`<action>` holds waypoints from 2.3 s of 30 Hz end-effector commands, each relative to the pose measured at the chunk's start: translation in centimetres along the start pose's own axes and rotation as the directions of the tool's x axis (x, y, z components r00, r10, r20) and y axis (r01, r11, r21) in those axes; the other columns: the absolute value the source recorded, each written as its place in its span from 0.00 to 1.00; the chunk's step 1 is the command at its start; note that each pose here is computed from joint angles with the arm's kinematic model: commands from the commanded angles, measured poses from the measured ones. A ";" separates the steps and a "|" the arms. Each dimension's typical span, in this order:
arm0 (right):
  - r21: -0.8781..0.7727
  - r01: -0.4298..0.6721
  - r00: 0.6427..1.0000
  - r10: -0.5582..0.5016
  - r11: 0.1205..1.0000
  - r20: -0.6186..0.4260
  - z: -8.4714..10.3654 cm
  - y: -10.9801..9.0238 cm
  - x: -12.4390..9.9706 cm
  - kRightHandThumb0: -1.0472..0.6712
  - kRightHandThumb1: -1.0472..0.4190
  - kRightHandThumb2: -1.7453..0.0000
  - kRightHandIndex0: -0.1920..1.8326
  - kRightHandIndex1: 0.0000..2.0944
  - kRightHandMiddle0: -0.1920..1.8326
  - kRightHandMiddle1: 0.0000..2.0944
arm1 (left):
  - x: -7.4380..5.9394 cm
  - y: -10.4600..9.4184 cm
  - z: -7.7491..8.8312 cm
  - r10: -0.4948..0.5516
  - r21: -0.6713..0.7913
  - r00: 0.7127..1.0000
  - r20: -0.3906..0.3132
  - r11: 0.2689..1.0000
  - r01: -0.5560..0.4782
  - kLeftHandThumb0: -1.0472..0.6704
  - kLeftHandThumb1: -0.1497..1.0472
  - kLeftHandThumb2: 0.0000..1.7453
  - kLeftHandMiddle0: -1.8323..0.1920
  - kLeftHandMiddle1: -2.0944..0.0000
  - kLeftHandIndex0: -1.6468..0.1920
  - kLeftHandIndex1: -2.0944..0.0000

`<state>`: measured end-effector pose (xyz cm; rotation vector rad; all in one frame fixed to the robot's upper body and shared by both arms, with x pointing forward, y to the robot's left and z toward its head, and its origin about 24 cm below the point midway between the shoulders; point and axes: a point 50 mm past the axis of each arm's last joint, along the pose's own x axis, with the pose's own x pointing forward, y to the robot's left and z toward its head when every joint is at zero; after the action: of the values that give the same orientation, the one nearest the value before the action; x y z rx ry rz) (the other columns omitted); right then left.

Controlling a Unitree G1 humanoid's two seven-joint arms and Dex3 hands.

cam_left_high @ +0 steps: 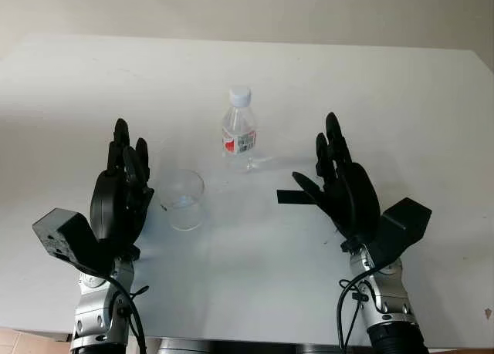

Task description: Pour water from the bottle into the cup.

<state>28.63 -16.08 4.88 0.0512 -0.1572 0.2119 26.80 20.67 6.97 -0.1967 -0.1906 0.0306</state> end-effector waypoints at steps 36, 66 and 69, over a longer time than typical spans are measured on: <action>-0.376 -0.185 0.966 0.238 0.908 0.098 6.3 5.0 11.7 0.04 0.09 0.97 0.00 0.00 0.00 0.00 | 0.1 -0.5 0.2 -0.006 -0.001 1.000 0.008 1.000 0.006 0.16 1.00 0.43 0.95 0.97 0.98 0.97; -0.338 -0.210 0.975 0.170 0.917 -0.146 2.0 5.1 11.8 0.06 0.08 0.97 0.00 0.00 0.00 0.00 | 0.1 -0.3 0.1 0.001 0.001 1.000 0.003 1.000 -0.001 0.16 1.00 0.42 0.94 0.97 0.97 0.97; -0.354 -0.225 0.972 0.184 0.908 -0.146 2.1 5.4 11.8 0.05 0.08 0.97 0.00 0.00 0.00 0.00 | 0.1 -0.4 0.0 0.002 0.003 1.000 0.004 1.000 -0.002 0.16 1.00 0.42 0.95 0.97 0.97 0.97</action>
<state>38.41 -9.02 8.37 -0.3469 -0.0634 0.3785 26.89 20.47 7.10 -0.1929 -0.1896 0.0340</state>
